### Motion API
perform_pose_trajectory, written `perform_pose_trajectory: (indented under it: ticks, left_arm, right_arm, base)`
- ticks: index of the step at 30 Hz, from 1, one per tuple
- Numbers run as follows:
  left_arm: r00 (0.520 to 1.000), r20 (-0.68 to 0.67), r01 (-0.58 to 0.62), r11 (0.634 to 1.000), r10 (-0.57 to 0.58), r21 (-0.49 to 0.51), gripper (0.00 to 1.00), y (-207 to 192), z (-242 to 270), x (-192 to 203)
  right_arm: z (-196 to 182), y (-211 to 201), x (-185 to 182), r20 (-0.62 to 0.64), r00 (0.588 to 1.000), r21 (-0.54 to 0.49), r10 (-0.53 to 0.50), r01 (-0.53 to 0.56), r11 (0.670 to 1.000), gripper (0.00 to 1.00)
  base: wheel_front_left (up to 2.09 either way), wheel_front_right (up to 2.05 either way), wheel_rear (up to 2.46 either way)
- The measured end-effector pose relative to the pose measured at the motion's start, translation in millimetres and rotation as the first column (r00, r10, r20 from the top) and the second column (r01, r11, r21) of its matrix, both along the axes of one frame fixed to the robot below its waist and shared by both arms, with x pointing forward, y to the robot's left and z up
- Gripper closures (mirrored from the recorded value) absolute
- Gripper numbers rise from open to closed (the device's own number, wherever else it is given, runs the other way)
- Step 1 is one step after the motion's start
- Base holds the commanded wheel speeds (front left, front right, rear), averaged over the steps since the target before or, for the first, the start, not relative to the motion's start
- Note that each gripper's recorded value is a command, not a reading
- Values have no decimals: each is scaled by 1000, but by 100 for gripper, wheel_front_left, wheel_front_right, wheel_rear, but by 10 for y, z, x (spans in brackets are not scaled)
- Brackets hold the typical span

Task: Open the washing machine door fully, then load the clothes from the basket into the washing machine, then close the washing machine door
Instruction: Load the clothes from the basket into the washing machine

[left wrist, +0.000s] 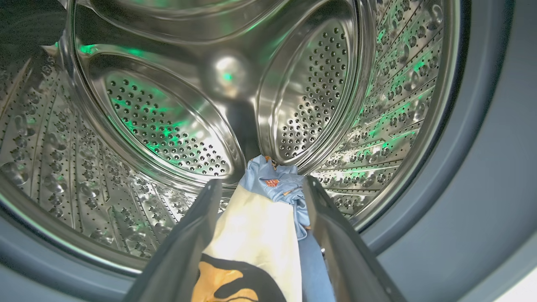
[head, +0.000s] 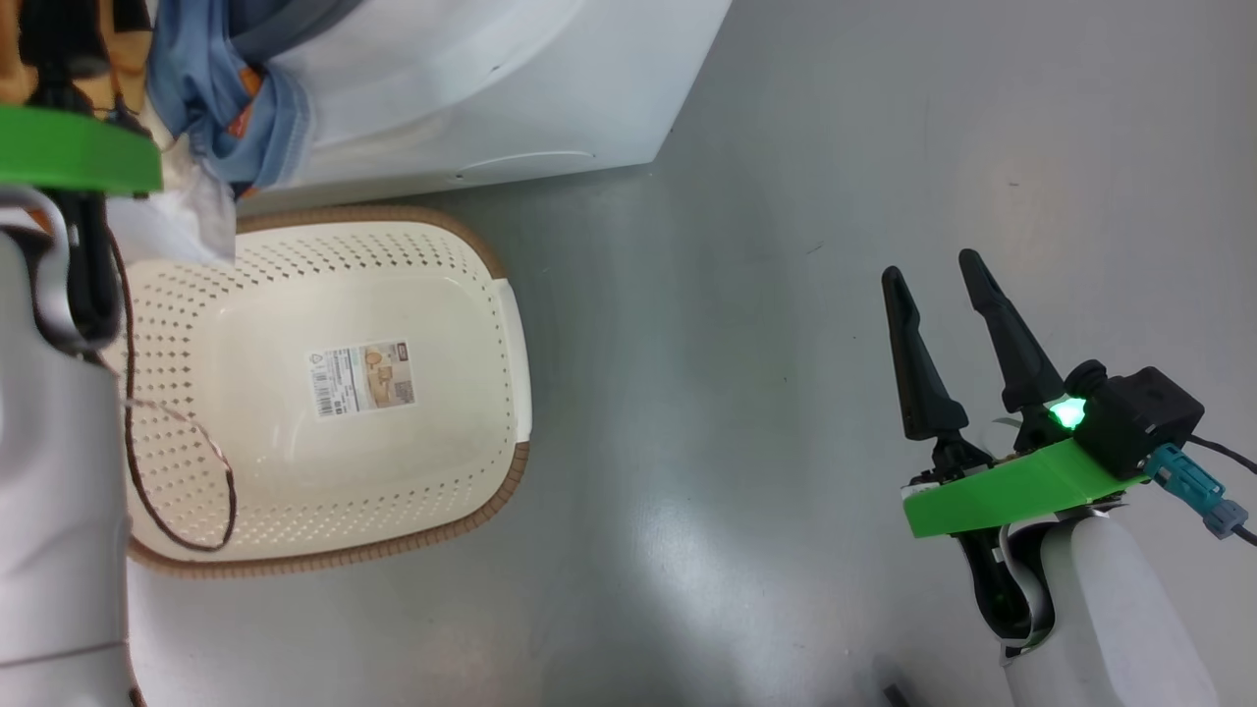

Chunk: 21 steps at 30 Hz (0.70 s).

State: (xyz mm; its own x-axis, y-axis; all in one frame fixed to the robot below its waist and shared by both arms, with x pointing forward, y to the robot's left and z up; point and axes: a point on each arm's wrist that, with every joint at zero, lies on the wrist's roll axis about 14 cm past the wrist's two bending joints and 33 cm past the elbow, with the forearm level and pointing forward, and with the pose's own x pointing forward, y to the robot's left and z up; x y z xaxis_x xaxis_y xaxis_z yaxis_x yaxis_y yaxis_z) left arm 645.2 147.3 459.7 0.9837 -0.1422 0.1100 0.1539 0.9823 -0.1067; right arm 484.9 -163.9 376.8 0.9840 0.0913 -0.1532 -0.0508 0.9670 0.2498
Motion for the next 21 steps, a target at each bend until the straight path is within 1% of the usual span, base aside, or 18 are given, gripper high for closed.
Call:
perform_pose_trajectory:
  ticks: [7,10,14,21]
  left_arm:
    - [1000,6,-29,1000,29,-7,0,108,-35,-233]
    - [1000,2,-26,999,26,19,0,115,-78,-351]
    - [999,-34,-36,999,36,7,0,128,-210,-518]
    - [996,-53,-78,997,77,-16,0,219,-283,-688]
  right_arm:
    - [18,14,10,6,1000,3,2,-2,1000,0]
    - [18,18,16,7,1000,4,2,-2,1000,0]
    - [20,36,24,8,1000,6,6,-6,1000,0]
    - [20,47,25,9,1000,-2,12,-12,1000,0]
  base:
    - [0,0,0]
    - [0,0,0]
    - [0,0,0]
    - [0,0,0]
